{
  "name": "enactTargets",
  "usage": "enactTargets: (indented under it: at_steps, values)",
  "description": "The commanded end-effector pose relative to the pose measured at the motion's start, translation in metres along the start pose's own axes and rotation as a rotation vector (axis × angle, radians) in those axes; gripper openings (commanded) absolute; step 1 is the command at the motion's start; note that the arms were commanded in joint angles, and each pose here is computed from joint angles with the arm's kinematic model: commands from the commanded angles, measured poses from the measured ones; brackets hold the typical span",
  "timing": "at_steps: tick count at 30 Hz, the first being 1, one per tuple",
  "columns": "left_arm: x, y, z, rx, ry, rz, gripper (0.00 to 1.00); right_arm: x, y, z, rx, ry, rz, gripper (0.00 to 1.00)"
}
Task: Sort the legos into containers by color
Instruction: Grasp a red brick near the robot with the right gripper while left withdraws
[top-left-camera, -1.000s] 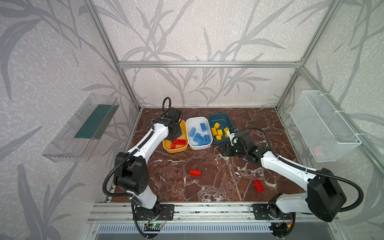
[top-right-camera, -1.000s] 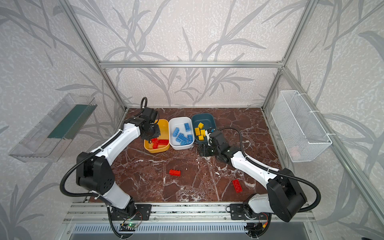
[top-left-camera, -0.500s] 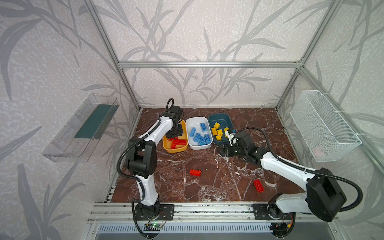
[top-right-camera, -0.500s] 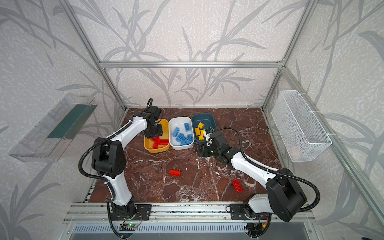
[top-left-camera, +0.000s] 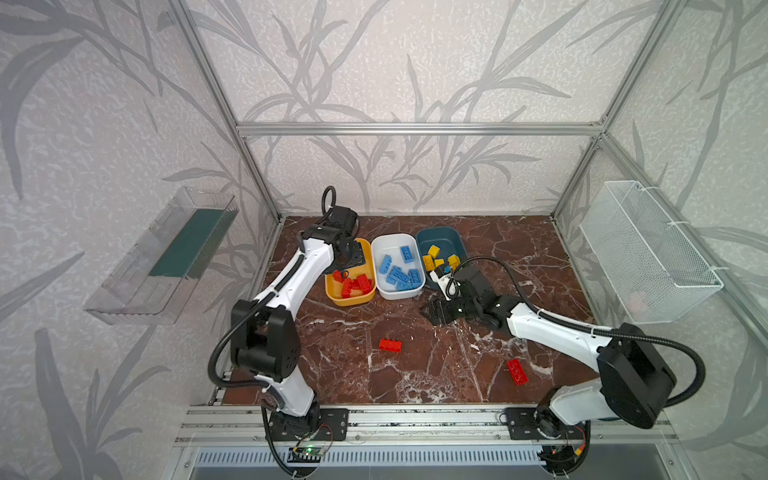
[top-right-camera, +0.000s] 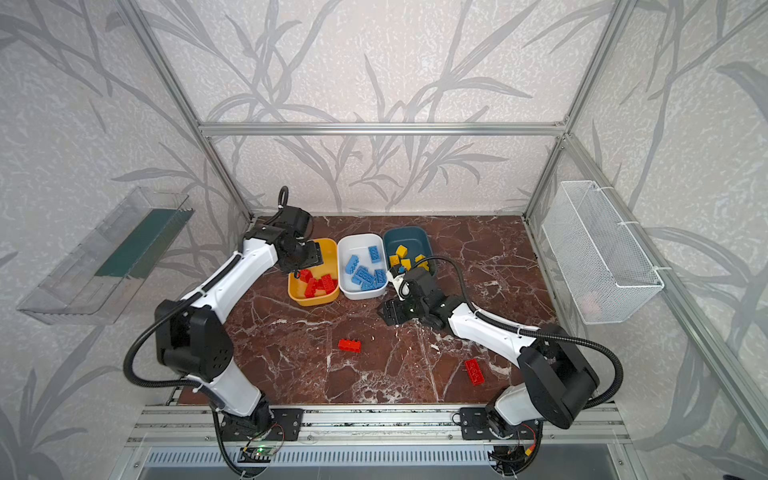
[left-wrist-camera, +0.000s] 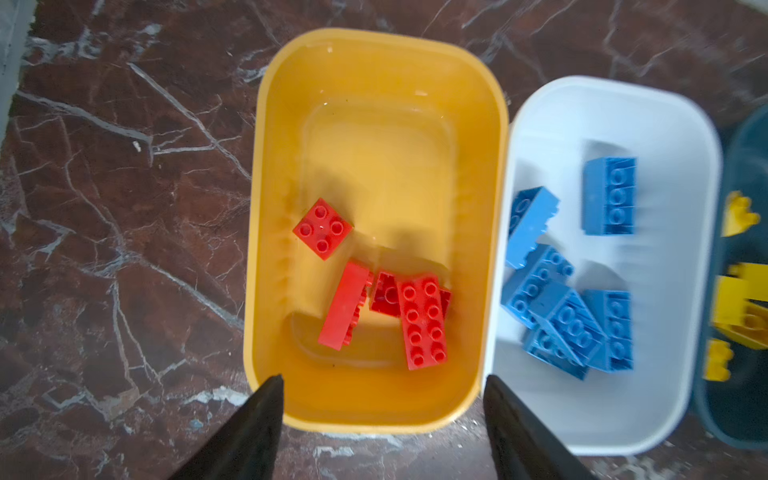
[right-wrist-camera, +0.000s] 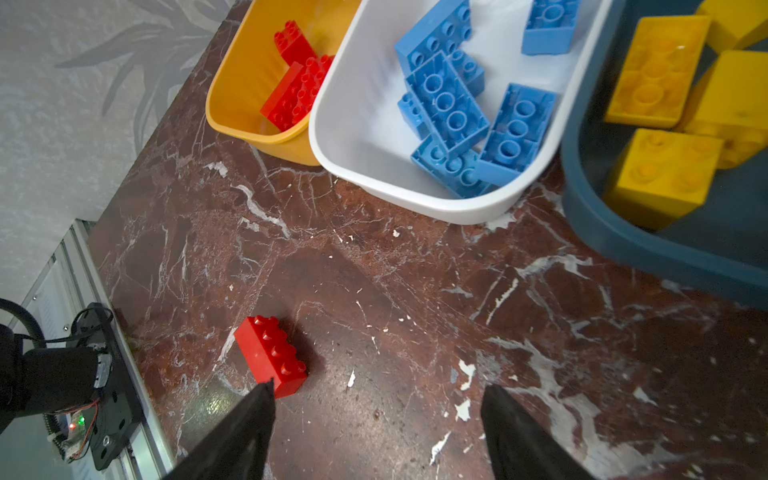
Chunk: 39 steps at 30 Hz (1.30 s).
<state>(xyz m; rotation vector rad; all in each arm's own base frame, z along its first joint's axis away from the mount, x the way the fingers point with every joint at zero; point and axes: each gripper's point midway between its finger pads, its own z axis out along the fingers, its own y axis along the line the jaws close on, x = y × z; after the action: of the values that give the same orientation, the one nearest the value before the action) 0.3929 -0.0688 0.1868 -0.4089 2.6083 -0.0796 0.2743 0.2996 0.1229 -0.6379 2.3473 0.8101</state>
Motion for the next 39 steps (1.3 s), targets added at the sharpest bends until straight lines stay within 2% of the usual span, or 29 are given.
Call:
enactTargets:
  at_steps: [1, 6, 10, 18, 24, 27, 35, 39]
  values:
    - [0.004, 0.001, -0.034, 0.075, -0.066, -0.016, 0.79, -0.004, 0.021, 0.004, -0.036, 0.035, -0.111, 0.79]
    - [0.025, 0.012, -0.068, 0.151, -0.15, -0.019, 0.81, 0.014, 0.043, 0.024, -0.036, 0.124, -0.238, 0.8]
    - [0.05, 0.023, -0.082, 0.206, -0.209, 0.01, 0.82, 0.032, 0.064, 0.041, -0.04, 0.184, -0.36, 0.82]
    - [0.071, 0.048, -0.109, 0.251, -0.414, 0.017, 0.82, 0.072, 0.082, 0.073, -0.087, 0.343, -0.456, 0.82]
    - [0.073, 0.045, -0.107, 0.27, -0.405, 0.023, 0.83, 0.093, 0.083, 0.089, -0.07, 0.427, -0.524, 0.79]
    - [0.074, 0.044, -0.105, 0.269, -0.391, 0.026, 0.82, 0.094, 0.08, 0.095, -0.051, 0.436, -0.539, 0.73]
    - [0.074, 0.045, -0.104, 0.268, -0.39, 0.012, 0.82, 0.101, 0.079, 0.103, -0.029, 0.45, -0.564, 0.45]
    - [0.075, 0.045, -0.104, 0.269, -0.389, 0.007, 0.82, 0.1, 0.081, 0.102, -0.028, 0.442, -0.566, 0.27]
